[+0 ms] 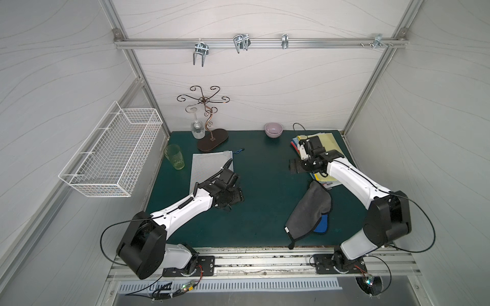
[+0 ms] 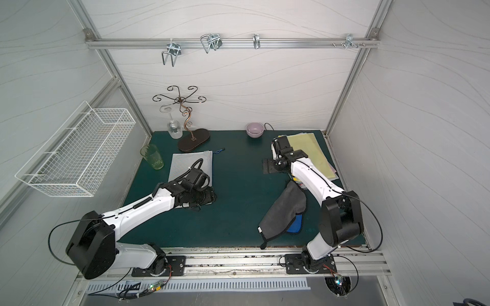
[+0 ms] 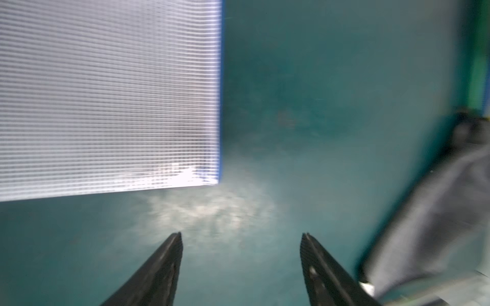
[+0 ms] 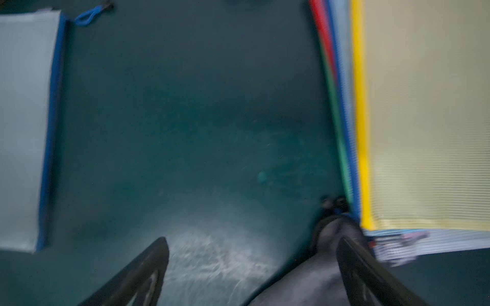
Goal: Wipe the document bag
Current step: Adjust the document bag, then move the document bag to the center of the board.
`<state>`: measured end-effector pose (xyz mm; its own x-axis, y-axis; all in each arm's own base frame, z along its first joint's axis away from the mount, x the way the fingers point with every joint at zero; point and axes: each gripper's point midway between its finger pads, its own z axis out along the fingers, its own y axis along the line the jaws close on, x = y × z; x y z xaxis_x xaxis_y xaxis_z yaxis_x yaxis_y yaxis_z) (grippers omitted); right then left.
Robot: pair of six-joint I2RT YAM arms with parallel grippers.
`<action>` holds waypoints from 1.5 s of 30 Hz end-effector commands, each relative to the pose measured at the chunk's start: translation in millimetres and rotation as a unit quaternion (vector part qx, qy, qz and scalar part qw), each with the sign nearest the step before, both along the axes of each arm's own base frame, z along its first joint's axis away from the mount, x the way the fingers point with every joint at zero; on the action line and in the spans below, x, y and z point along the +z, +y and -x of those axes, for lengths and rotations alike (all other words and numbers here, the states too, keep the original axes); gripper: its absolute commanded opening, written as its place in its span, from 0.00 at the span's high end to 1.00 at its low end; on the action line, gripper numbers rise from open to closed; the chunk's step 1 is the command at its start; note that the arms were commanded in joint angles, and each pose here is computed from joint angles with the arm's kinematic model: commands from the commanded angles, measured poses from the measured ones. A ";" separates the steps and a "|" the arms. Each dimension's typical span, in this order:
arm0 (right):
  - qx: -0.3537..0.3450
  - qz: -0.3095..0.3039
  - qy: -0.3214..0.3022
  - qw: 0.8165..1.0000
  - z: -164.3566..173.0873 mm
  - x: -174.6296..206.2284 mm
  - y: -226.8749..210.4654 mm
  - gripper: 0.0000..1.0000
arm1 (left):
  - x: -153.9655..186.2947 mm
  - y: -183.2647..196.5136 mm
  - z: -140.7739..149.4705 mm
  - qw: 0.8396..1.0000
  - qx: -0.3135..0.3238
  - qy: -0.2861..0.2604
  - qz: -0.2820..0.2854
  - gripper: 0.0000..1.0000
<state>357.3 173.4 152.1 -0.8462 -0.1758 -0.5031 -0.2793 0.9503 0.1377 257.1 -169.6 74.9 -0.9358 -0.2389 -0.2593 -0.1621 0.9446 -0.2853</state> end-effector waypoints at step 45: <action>0.058 -0.089 0.009 0.994 60.5 17.1 27.8 0.01 | -50.7 -64.7 -7.2 0.990 -0.090 0.101 -0.030 1.00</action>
